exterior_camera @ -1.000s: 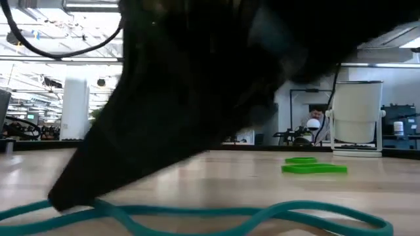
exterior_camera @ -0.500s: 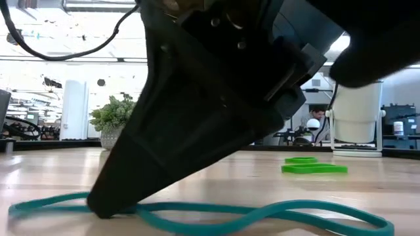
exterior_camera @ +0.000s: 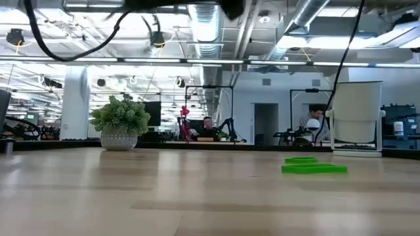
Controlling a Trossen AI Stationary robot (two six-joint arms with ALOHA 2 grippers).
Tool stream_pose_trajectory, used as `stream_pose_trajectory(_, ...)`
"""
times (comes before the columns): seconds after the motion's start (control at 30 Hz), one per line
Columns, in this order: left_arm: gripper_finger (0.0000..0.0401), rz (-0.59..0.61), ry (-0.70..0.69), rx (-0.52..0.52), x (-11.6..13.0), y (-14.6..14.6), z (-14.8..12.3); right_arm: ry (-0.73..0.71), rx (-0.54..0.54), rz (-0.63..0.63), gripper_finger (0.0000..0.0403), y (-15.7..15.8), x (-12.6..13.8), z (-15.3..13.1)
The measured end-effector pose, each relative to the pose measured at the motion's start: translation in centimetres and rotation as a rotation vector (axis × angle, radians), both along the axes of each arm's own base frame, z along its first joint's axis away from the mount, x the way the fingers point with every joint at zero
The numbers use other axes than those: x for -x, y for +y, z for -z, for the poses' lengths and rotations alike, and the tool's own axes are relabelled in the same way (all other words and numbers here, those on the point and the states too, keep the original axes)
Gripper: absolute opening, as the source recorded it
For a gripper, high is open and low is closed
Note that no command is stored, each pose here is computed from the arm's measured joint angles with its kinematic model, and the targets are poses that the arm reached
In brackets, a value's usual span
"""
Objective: Pick and place items into bin
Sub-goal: Put the blue rubber band into the black bin
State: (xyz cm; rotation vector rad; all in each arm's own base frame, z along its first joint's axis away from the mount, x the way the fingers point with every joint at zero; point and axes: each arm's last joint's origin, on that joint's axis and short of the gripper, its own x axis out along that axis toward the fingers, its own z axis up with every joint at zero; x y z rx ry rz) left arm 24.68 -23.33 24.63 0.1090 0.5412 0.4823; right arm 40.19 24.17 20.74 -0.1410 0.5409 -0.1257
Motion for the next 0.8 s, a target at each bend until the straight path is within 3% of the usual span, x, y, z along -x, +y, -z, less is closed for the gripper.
stream_pose_trajectory(0.2,0.013,-0.018,0.012,0.009,-0.5,0.6,0.0,-0.076,0.028,0.002,0.0001,-1.2,0.0,-3.1)
stream_pose_trajectory(0.57,0.013,-0.015,0.027,-0.011,-0.8,0.8,0.1,-0.056,0.058,0.017,0.0001,-2.3,-0.7,-2.6)
stream_pose_trajectory(0.8,0.013,-0.014,0.029,-0.012,-0.8,0.8,0.1,0.062,0.039,0.107,0.0,-3.5,-0.2,-1.4)
